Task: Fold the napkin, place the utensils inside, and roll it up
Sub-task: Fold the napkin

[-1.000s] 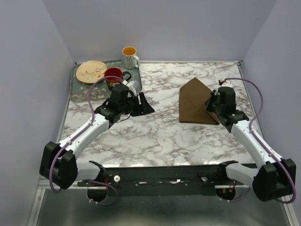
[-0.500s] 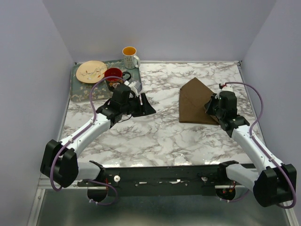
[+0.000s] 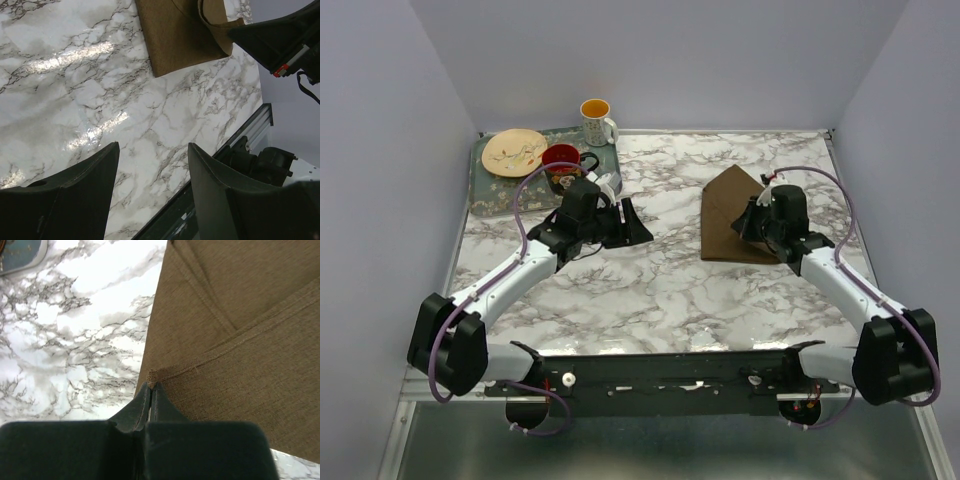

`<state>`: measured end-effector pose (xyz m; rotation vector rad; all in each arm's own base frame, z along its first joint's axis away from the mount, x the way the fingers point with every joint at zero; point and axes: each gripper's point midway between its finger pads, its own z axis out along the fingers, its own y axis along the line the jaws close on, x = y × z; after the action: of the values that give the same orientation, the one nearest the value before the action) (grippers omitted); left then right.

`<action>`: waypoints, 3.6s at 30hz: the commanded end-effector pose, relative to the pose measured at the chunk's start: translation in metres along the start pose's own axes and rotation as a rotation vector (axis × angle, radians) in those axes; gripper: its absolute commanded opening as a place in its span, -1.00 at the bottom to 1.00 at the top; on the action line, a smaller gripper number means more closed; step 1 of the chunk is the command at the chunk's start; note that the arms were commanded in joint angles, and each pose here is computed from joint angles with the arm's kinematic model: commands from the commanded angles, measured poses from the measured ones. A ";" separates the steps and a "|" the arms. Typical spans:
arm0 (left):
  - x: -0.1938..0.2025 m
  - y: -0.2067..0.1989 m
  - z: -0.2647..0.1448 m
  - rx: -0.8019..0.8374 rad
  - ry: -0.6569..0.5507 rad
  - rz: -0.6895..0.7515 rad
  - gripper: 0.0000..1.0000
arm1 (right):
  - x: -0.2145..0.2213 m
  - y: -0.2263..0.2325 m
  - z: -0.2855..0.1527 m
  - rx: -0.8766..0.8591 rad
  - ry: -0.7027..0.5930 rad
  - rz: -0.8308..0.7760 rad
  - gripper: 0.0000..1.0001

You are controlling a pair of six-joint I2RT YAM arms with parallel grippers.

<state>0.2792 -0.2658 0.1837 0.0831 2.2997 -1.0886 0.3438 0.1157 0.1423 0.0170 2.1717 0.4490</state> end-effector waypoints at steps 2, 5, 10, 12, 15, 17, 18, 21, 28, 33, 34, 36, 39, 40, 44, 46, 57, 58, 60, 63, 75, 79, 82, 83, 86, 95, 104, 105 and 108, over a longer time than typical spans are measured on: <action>-0.003 -0.006 0.004 0.020 -0.001 0.006 0.32 | 0.015 0.017 0.017 -0.093 0.047 -0.040 -0.99; -0.003 -0.007 0.005 0.020 -0.002 0.006 0.32 | 0.018 0.019 0.025 -0.103 0.072 -0.050 -0.99; -0.001 -0.008 0.006 0.024 0.002 0.007 0.32 | 0.033 0.024 0.037 -0.124 0.139 -0.055 -0.99; 0.000 -0.008 0.007 0.023 0.007 0.006 0.32 | 0.039 0.025 0.040 -0.118 0.157 -0.055 -0.98; -0.001 -0.009 0.008 0.027 0.007 0.008 0.31 | 0.044 0.021 0.046 -0.092 0.170 -0.056 -0.98; 0.000 -0.009 0.008 0.027 0.008 0.010 0.31 | 0.044 0.020 0.048 -0.079 0.168 -0.058 -0.99; -0.001 -0.009 0.008 0.028 0.007 0.011 0.32 | 0.042 0.021 0.049 -0.074 0.164 -0.059 -0.98; 0.000 -0.010 0.008 0.029 0.010 0.011 0.32 | 0.041 0.022 0.053 -0.072 0.162 -0.066 -0.98; 0.001 -0.008 0.009 0.028 0.015 0.009 0.32 | 0.058 0.035 0.061 -0.100 0.216 -0.064 -0.94; 0.002 -0.010 0.010 0.033 0.019 0.014 0.32 | 0.075 0.032 0.058 -0.095 0.252 -0.055 -0.93; 0.001 -0.010 0.010 0.032 0.020 0.014 0.32 | 0.076 0.030 0.056 -0.090 0.252 -0.057 -0.93; 0.003 -0.009 0.012 0.030 0.024 0.013 0.32 | 0.077 0.026 0.055 -0.072 0.247 -0.068 -0.90; 0.003 -0.010 0.014 0.036 0.030 0.010 0.32 | 0.074 0.021 0.054 -0.045 0.237 -0.076 -0.89; 0.005 -0.012 0.014 0.039 0.035 0.013 0.31 | 0.073 0.019 0.054 -0.030 0.235 -0.075 -0.89; 0.004 -0.013 0.014 0.040 0.033 0.016 0.31 | 0.068 0.012 0.052 0.015 0.224 -0.092 -0.88; 0.004 -0.013 0.015 0.039 0.034 0.018 0.32 | 0.065 0.013 0.051 0.015 0.219 -0.091 -0.88; 0.006 -0.022 0.026 0.054 0.060 0.033 0.32 | 0.058 0.029 0.038 -0.041 0.235 -0.041 -0.02; 0.006 -0.026 0.030 0.062 0.063 0.036 0.32 | 0.054 0.030 0.034 -0.034 0.224 -0.038 0.20; 0.006 -0.034 0.042 0.078 0.084 0.043 0.32 | 0.037 0.027 0.022 -0.007 0.185 -0.035 0.35; 0.002 -0.046 0.068 0.099 0.114 0.043 0.18 | 0.026 0.002 0.006 0.079 0.175 0.010 0.40; 0.021 -0.063 0.185 0.107 0.232 0.000 -0.41 | 0.051 -0.076 0.004 0.172 0.252 0.271 -0.31; 0.032 -0.055 0.196 0.091 0.263 0.006 -0.42 | 0.071 -0.096 -0.001 0.235 0.282 0.327 -0.33; 0.039 -0.043 0.204 0.066 0.278 0.008 -0.41 | 0.082 -0.110 0.000 0.282 0.290 0.342 -0.34; 0.037 -0.043 0.206 0.063 0.277 0.022 -0.42 | 0.081 -0.115 0.002 0.300 0.283 0.337 -0.33; 0.044 -0.031 0.216 0.031 0.301 0.025 -0.41 | 0.086 -0.124 0.004 0.338 0.309 0.357 -0.37; 0.036 -0.031 0.210 0.004 0.283 0.077 -0.41 | 0.052 -0.105 -0.011 0.261 0.216 0.325 -0.35; 0.021 -0.055 0.190 -0.014 0.230 0.183 -0.31 | 0.069 -0.130 -0.011 0.378 0.272 0.363 -0.28; 0.028 -0.055 0.192 -0.011 0.247 0.184 -0.30 | 0.072 -0.130 -0.009 0.377 0.283 0.371 -0.28; 0.049 -0.060 0.196 0.026 0.303 0.163 -0.27 | 0.071 -0.130 -0.008 0.374 0.279 0.370 -0.28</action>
<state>0.3356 -0.4431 0.0887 0.3800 2.5121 -1.0509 0.3146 0.0120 0.0519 0.5561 2.4903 0.2950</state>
